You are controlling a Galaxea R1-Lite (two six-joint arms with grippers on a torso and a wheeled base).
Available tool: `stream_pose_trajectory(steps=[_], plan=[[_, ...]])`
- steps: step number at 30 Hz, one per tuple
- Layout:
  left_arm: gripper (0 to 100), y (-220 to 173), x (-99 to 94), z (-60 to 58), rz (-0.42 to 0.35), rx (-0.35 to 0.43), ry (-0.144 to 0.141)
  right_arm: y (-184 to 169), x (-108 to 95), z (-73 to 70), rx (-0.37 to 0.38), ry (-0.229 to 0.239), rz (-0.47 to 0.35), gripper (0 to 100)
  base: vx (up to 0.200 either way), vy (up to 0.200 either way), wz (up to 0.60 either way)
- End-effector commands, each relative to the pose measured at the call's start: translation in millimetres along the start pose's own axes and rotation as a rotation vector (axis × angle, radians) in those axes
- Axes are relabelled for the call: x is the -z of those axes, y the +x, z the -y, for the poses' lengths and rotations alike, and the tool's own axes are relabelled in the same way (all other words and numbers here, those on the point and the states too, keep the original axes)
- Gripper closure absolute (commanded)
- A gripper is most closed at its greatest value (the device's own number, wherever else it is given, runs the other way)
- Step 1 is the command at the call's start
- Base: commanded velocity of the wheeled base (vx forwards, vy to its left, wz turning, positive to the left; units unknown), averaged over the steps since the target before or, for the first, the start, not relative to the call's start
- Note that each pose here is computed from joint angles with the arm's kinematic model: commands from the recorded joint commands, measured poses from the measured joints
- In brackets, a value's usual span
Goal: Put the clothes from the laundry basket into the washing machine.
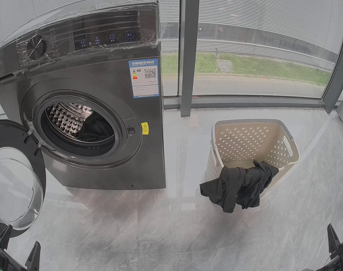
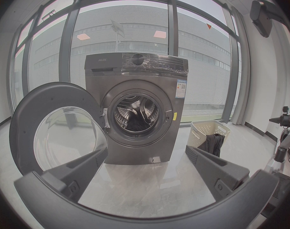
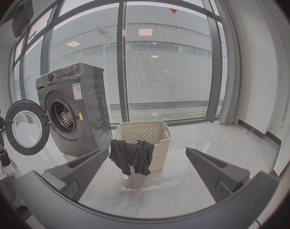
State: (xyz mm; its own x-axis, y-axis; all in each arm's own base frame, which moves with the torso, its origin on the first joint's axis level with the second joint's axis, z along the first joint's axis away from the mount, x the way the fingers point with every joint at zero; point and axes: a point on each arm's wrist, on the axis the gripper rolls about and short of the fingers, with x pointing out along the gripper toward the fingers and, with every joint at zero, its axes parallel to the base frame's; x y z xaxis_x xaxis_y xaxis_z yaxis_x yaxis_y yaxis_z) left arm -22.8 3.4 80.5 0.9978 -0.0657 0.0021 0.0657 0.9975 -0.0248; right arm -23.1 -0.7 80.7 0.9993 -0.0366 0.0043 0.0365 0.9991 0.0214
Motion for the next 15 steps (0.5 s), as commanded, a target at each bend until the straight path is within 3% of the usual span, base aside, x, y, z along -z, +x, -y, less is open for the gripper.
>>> stream_pose_trajectory(steps=[1,15], plan=[[0,0.3,5.2,-0.1,-0.004,0.0,-0.001,0.2,4.8,0.1,0.0,0.0,-0.003,0,0.0,-0.2,0.0],[0,0.3,5.2,-0.1,-0.004,0.003,-0.001,0.3,5.2,0.1,0.0,0.0,-0.004,0,0.0,-0.2,0.0]])
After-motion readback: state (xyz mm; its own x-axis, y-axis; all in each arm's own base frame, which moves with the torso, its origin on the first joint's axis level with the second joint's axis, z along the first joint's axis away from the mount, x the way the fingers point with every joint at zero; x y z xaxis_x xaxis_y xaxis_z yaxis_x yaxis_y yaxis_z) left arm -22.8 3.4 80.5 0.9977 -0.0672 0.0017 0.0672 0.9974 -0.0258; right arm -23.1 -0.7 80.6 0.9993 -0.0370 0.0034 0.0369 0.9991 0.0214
